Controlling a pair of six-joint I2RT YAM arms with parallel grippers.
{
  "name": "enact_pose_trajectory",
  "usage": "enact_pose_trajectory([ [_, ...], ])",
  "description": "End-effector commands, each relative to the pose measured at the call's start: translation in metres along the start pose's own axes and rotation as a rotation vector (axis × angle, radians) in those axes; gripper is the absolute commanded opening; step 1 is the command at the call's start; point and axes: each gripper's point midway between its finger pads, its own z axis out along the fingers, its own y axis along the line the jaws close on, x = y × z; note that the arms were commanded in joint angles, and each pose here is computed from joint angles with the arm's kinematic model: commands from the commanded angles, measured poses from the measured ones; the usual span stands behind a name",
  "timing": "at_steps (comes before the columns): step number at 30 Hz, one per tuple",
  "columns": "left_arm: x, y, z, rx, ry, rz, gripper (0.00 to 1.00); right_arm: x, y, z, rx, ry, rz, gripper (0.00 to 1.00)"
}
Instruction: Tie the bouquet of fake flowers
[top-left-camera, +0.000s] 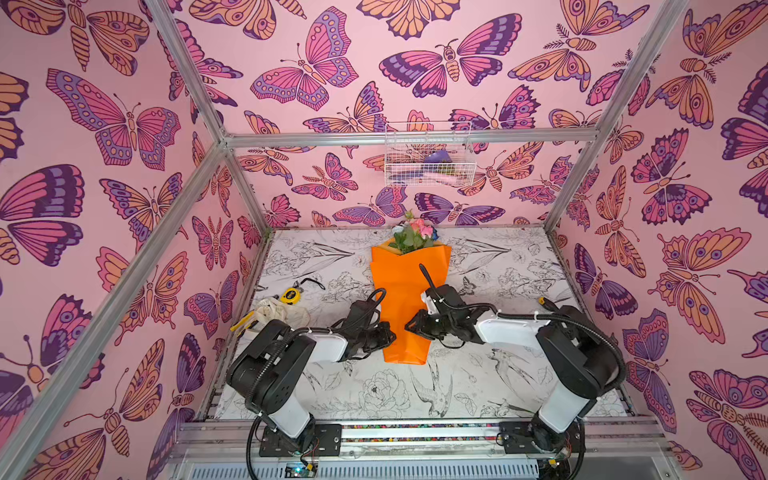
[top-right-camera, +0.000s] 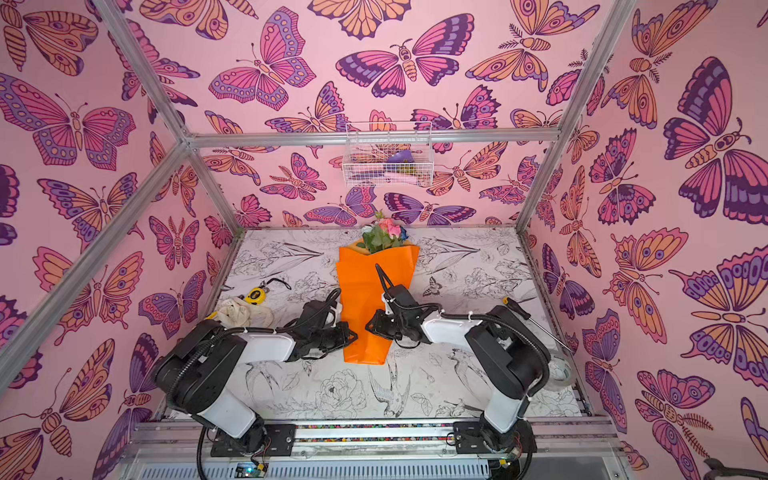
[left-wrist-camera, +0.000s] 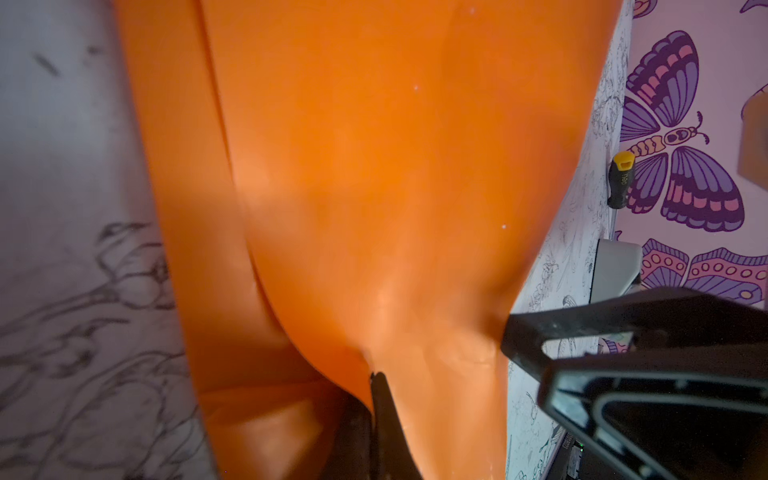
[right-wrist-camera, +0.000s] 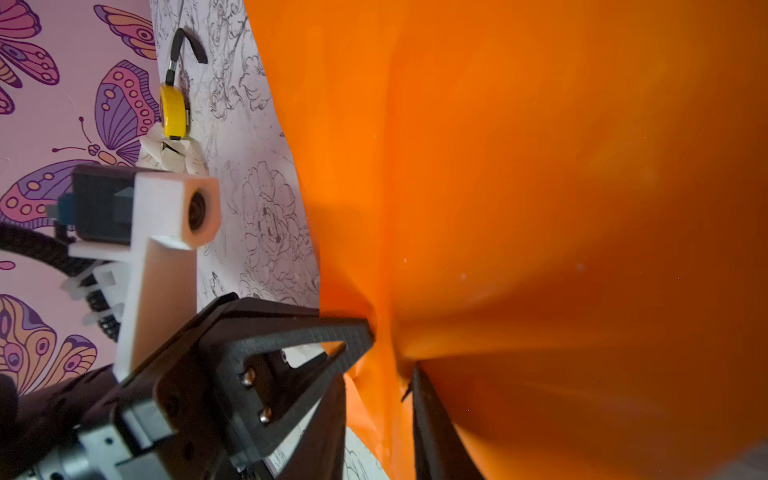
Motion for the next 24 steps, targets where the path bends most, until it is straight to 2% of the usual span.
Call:
enact_pose_trajectory([
  [1, 0.049, 0.058, 0.004, -0.195, 0.155, -0.085, 0.0, -0.004, 0.019, 0.008, -0.066, 0.007, -0.006, 0.27],
  [5, 0.049, 0.059, 0.004, -0.198, 0.157, -0.087, 0.0, 0.0, 0.0, 0.013, -0.001, 0.017, 0.018, 0.27],
  [14, 0.05, 0.062, 0.003, -0.211, 0.152, -0.098, 0.0, 0.013, -0.072, 0.001, 0.104, 0.014, 0.178, 0.25],
  [24, 0.049, 0.068, 0.0, -0.232, 0.137, -0.115, 0.0, 0.013, -0.116, -0.018, 0.085, -0.011, 0.288, 0.23],
])
